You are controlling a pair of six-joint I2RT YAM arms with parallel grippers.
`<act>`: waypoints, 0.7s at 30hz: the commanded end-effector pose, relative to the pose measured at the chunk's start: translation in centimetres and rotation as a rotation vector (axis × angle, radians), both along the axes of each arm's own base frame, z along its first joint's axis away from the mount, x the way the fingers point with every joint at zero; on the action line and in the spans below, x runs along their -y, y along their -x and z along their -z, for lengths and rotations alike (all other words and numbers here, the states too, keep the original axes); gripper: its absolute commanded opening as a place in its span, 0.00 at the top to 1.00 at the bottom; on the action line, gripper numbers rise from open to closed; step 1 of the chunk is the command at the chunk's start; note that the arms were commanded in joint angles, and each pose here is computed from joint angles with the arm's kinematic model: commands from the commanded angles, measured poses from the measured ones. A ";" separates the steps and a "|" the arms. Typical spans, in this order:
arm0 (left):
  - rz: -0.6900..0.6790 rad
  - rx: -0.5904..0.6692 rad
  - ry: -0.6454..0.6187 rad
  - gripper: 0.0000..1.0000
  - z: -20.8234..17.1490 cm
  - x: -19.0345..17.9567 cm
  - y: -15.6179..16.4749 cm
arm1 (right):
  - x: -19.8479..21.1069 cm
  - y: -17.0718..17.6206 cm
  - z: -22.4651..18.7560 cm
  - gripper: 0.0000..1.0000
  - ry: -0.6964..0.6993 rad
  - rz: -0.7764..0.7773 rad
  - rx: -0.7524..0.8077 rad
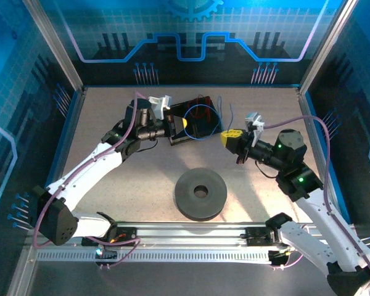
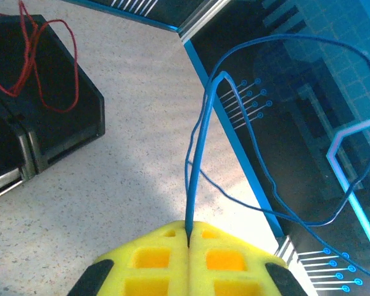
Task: Wrap the cables
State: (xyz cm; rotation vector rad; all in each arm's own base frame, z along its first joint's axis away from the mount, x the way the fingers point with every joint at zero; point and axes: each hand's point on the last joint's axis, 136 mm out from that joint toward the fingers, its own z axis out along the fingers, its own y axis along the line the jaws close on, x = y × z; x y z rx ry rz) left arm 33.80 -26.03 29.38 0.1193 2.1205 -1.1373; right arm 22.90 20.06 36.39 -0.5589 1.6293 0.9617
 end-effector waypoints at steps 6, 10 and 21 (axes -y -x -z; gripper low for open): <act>0.091 0.070 0.062 0.99 -3.3 2.6 1.7 | 1.2 -1.8 -0.1 1.00 -0.107 0.035 -0.088; 0.096 0.077 0.058 0.69 -3.6 2.5 2.2 | 2.7 -3.3 1.0 1.00 -0.108 0.117 -0.147; -0.066 0.046 -0.085 0.01 -0.6 -2.9 5.2 | 8.3 -5.5 2.2 1.00 -0.161 0.343 -0.236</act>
